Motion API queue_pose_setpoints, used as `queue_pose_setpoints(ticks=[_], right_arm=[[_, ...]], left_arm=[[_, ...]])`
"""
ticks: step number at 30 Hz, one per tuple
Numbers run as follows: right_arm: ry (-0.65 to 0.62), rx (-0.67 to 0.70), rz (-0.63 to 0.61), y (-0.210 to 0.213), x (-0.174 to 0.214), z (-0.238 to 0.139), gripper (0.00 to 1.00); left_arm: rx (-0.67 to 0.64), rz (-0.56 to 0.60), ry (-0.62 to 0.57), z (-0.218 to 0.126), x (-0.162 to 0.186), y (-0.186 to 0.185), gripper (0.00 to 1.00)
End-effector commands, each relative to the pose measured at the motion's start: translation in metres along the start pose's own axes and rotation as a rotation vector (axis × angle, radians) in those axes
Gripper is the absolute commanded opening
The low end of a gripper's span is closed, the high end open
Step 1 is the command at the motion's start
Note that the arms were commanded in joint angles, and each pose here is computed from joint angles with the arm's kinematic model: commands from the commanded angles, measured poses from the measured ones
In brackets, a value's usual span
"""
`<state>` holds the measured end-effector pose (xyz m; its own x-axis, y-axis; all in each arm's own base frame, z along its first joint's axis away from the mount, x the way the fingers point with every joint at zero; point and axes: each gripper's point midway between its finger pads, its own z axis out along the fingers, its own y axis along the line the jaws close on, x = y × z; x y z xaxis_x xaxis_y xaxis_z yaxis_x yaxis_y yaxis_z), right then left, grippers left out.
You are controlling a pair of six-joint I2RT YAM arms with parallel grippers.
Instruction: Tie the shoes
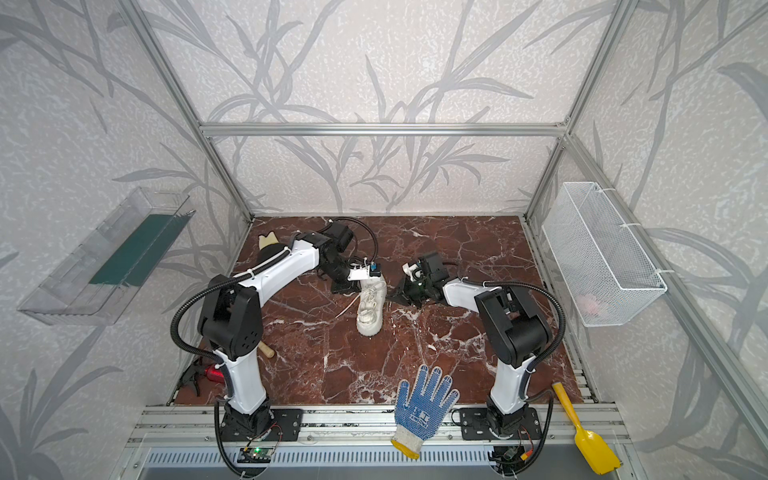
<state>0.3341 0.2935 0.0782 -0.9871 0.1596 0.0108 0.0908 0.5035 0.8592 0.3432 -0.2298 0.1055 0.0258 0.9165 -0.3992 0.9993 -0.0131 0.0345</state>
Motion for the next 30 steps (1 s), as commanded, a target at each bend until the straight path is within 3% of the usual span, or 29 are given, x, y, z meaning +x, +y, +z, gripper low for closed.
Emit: queue_pose_setpoints(ticks=[1,30], right_arm=[[-0.010,-0.090,-0.031,0.015,-0.005,0.005,0.05],[0.018,-0.260,0.022,0.014,0.003,0.038,0.04]], left_arm=[[0.028,0.036,0.001,0.000,-0.005,-0.004,0.00],[0.089,0.043,0.011,0.016,-0.010,-0.015,0.00]])
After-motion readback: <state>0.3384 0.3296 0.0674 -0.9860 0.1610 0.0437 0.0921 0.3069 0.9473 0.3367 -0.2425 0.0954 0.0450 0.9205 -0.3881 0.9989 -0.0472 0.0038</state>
